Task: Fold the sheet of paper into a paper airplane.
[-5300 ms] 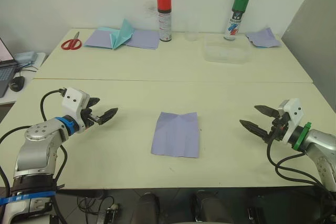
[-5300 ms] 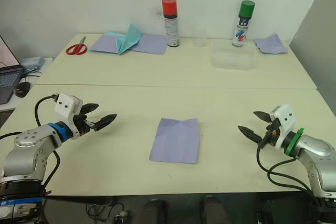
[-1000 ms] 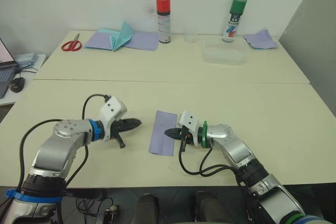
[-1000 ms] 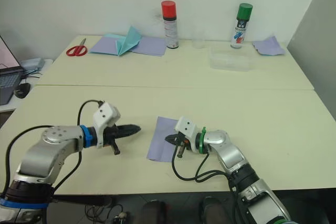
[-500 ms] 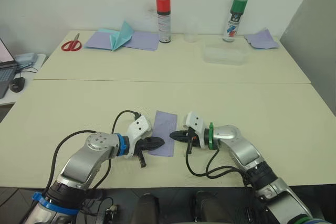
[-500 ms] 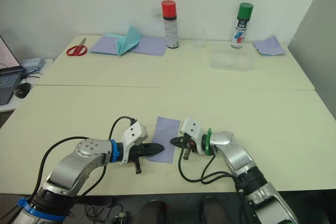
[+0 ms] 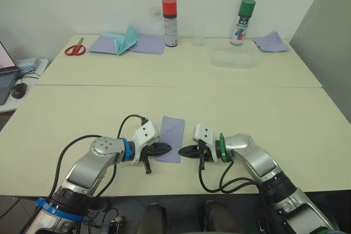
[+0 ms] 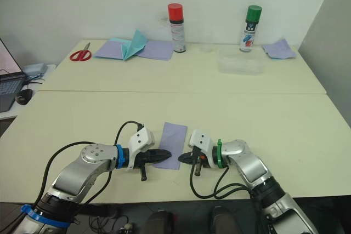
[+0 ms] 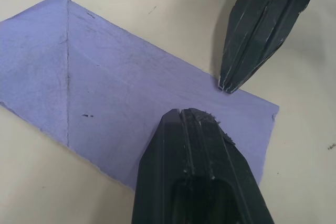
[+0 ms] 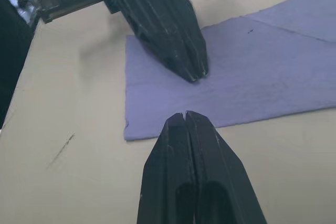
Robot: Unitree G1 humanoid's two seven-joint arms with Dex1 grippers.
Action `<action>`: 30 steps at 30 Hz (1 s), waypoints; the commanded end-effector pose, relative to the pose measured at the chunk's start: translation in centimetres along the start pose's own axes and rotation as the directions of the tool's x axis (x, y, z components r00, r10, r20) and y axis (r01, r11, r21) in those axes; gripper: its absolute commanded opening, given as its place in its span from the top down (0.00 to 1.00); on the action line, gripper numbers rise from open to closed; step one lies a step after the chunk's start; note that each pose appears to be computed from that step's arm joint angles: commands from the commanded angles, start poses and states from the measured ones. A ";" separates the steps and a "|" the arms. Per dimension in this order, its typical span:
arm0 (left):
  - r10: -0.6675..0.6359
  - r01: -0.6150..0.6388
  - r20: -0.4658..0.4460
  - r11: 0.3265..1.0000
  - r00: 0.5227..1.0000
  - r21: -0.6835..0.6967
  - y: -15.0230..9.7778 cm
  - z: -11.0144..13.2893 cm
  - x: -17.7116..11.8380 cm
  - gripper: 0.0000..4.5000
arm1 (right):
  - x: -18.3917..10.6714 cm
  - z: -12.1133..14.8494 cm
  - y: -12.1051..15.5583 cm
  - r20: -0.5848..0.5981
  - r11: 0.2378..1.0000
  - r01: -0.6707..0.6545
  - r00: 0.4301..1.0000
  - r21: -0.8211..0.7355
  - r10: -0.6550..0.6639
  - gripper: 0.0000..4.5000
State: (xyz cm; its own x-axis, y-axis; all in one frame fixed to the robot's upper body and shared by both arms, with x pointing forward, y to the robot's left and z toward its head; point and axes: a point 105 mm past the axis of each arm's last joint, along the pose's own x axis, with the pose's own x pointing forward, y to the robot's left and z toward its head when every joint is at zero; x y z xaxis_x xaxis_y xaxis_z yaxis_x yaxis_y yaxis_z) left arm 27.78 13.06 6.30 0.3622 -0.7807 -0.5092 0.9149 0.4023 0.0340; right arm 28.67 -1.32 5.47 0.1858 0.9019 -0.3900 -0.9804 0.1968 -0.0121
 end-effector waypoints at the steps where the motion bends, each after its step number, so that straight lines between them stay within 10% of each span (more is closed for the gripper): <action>1: -0.037 0.035 -0.067 0.999 0.997 -0.033 -1.1 -1.8 0.6 1.00 | -0.5 -1.4 -3.6 -0.060 0.978 0.204 0.977 -0.039 -0.206 0.99; 20: -0.081 0.081 -0.095 0.997 0.992 -0.010 -1.8 -2.4 1.4 1.00 | 0.0 0.0 -10.2 -0.010 0.887 0.457 0.888 -0.061 -0.459 0.99; 26: -0.074 0.073 -0.100 0.997 0.992 -0.008 -1.5 -2.8 1.1 1.00 | -0.9 4.7 -8.6 0.256 0.928 0.371 0.900 -0.020 -0.354 0.99; 30: -0.071 0.070 -0.103 0.997 0.992 -0.008 -1.3 -2.9 1.0 1.00 | -1.2 4.4 -4.8 0.233 0.978 0.173 0.962 -0.116 -0.143 0.99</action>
State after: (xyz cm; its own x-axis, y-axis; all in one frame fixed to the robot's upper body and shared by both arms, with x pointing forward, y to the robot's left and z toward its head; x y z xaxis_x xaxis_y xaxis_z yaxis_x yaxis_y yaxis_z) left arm 27.41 12.56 6.06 0.3158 -0.7932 -0.5207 0.9399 0.3365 0.0575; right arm 34.78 -2.44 8.90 0.4193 0.8902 -0.1782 -0.9045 0.3927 -0.1664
